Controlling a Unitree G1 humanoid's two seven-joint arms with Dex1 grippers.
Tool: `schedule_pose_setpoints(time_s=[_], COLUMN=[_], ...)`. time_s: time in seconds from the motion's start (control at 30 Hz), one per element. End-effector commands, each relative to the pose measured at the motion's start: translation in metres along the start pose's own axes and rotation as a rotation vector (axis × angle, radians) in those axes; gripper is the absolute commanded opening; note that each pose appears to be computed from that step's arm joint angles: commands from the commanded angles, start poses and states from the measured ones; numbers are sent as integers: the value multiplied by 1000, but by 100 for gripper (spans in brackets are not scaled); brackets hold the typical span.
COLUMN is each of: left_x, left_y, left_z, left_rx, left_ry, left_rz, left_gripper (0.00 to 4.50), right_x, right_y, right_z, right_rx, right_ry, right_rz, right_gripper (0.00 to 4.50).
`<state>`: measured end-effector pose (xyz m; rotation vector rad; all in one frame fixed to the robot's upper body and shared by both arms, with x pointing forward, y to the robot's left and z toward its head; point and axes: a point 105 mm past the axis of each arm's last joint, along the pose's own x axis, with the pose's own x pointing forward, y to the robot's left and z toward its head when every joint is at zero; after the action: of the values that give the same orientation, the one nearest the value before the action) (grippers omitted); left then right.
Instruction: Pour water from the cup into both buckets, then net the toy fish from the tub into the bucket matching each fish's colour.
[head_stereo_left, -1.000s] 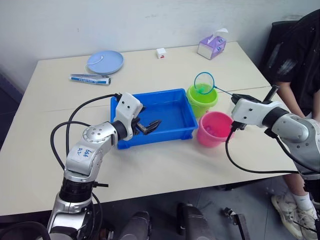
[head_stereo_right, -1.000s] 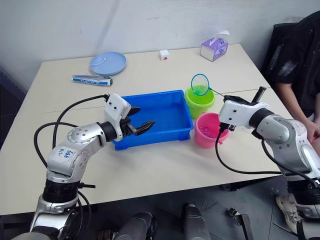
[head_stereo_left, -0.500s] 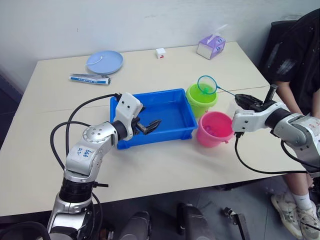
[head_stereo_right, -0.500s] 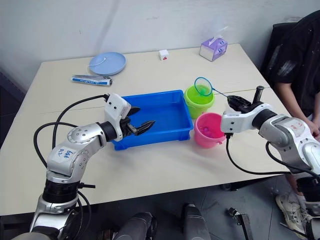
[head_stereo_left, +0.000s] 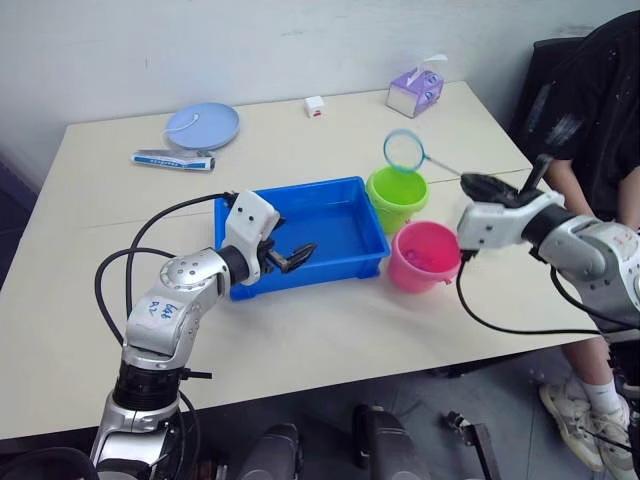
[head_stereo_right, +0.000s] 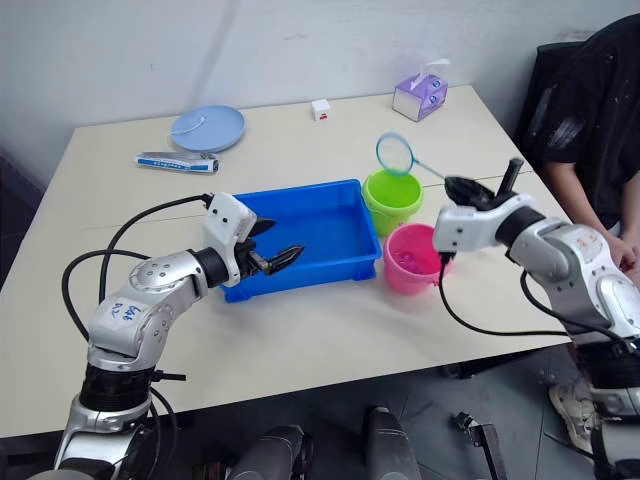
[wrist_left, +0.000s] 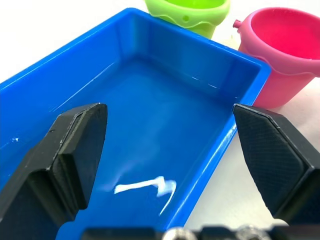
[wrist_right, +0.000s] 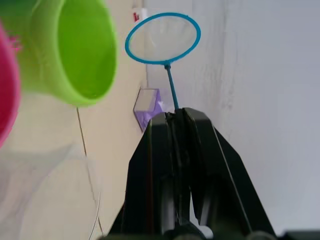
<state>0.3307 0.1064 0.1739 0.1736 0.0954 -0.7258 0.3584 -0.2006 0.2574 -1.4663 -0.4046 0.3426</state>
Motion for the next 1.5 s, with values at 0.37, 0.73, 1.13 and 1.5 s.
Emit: schedule_pose_setpoints(time_s=[0.37, 0.73, 1.13, 1.5], left_x=[-67, -88, -98, -107], left_y=[-11, -29, -48, -64], left_z=[0, -17, -20, -36], left_rx=[75, 47, 7, 60], left_ry=[-122, -98, -76, 11], left_rz=[-44, -40, -104, -246], left_gripper=[430, 430, 430, 430], right_x=[-27, -63, -70, -45], right_y=[-5, 44, 79, 103], right_z=[81, 114, 127, 135], right_rx=[416, 553, 596, 636], right_ry=[-392, -490, -536, -580], right_rz=[223, 568, 722, 778], right_gripper=[76, 76, 76, 76])
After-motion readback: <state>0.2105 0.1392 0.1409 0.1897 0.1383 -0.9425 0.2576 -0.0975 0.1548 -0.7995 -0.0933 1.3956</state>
